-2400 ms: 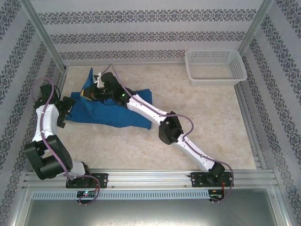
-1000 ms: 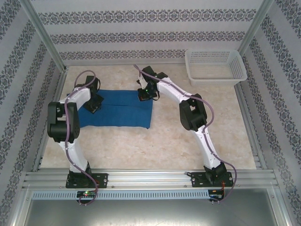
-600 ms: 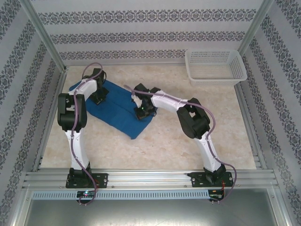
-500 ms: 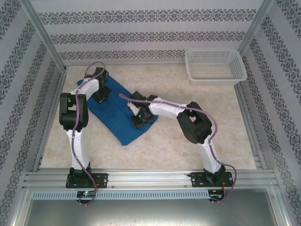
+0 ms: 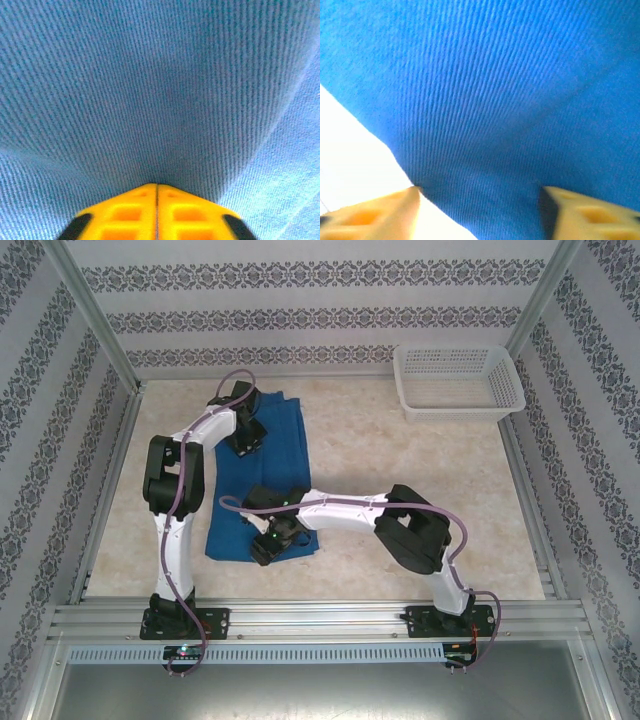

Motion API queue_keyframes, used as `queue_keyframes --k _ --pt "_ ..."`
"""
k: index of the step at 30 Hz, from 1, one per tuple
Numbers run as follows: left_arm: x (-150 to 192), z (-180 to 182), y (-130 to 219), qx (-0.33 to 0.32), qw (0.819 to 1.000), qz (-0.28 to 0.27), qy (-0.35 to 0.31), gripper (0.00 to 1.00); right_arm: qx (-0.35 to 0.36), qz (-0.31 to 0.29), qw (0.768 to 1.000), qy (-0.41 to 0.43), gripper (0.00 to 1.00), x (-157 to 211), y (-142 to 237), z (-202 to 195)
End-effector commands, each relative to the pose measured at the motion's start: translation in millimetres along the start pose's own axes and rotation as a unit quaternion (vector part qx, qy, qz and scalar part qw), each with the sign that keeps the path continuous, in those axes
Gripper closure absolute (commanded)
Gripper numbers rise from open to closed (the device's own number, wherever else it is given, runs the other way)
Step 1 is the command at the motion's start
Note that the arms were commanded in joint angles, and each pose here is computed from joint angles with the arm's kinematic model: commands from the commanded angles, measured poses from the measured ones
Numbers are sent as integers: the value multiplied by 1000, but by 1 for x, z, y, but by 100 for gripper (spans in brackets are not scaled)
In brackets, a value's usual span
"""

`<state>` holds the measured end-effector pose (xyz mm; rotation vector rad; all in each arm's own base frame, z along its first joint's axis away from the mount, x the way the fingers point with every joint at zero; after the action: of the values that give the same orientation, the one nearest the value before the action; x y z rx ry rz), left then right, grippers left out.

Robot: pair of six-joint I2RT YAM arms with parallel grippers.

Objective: Roll up the long pants

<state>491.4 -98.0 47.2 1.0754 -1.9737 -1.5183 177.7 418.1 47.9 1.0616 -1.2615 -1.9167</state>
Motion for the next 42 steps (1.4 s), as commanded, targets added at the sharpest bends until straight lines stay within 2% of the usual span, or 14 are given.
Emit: queue_keyframes --k 1,2,3,9,15,26,33,35,37,38,39,40,41,42 --pt "-9 -37 32 70 997 -19 -36 31 42 -13 997 67 15 -7 45 0" --pt "-9 -38 39 74 996 -20 -42 8 54 -17 995 80 15 -7 51 -2" --pt "-9 -38 46 76 996 -22 -46 0 66 -17 994 90 14 -6 56 -5" --pt "-7 -19 84 71 995 -53 -53 0 106 -13 985 134 13 12 54 -5" --pt "-4 37 130 24 993 -111 -32 0 143 0 966 215 12 37 29 7" --pt "50 127 156 53 992 -106 38 0 210 12 924 320 10 24 18 10" --pt "77 179 175 65 988 -110 91 0 246 27 895 370 13 25 -5 -14" --pt "83 188 178 76 986 -109 97 0 235 30 897 372 20 29 -10 -20" --pt "88 197 179 74 986 -109 101 0 229 29 900 371 33 30 -13 -27" --pt "89 199 180 74 986 -109 101 0 225 28 901 369 45 29 -14 -28" --pt "90 201 181 74 986 -109 102 0 218 28 904 366 66 30 -15 -30" --pt "91 203 180 72 986 -107 104 0 215 27 907 360 93 30 -16 -31" --pt "92 202 181 75 986 -105 104 0 214 26 909 358 100 29 -15 -30" --pt "92 200 181 76 986 -103 102 0 207 26 911 357 100 29 -14 -28"
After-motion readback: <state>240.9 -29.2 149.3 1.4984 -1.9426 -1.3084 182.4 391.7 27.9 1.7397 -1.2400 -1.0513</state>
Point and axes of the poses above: each hand's point on the last joint's axis, 136 mm out from that joint toward the fingers, its own y axis back along the fingers, its own z axis along the line the jaws close on, x = y × z, the point moved 1 cm from there along y, back along the fingers, and after that the axes turned 11 degrees about y, right-handed, at the moved point
